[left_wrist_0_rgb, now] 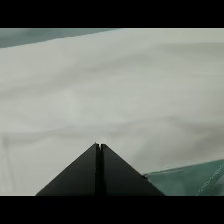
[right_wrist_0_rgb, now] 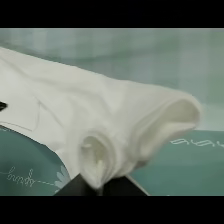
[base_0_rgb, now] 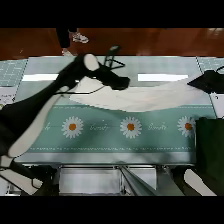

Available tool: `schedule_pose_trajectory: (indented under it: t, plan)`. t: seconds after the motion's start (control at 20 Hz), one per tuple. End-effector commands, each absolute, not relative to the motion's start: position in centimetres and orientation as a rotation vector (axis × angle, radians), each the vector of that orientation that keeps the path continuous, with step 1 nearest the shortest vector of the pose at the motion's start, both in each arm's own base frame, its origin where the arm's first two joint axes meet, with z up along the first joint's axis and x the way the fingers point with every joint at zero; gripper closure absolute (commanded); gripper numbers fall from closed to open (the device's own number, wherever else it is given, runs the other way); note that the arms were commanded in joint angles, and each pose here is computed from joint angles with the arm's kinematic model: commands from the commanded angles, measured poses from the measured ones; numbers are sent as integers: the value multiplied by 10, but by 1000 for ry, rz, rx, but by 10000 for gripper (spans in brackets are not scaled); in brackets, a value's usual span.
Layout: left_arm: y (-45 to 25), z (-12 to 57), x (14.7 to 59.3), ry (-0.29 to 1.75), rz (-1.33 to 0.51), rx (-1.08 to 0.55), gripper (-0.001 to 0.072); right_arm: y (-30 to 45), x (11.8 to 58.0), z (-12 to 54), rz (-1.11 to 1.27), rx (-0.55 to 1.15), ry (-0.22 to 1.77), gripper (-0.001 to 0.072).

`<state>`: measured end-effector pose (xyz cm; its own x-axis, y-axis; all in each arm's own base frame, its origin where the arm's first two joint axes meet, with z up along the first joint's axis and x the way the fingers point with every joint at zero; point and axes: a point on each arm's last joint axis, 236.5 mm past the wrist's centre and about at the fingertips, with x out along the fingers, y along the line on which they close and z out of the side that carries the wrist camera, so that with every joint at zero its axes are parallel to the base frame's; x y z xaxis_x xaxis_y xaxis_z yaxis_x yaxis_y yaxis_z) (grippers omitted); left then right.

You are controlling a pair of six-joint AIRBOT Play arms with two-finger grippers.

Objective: Fold the shirts.

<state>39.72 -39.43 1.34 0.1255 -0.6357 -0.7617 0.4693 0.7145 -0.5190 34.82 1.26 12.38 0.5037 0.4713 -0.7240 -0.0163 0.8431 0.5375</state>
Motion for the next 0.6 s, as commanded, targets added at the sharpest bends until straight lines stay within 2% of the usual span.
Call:
schedule_pose_trajectory:
  t: [0.0, 0.3, 0.4, 0.55]
  plan:
    - [-458, -29, 357, 1346, -860, -70, 692, 24, 327, 141, 326, 483, 981, 691]
    - [-518, -52, 295, 1481, -992, -169, 691, 35, 325, 150, 373, 515, 967, 691]
    - [-516, -46, 299, 1473, -1015, -184, 691, 35, 325, 150, 371, 518, 968, 691]
    - [-477, -19, 336, 1452, -996, -204, 691, 36, 325, 150, 366, 535, 969, 691]
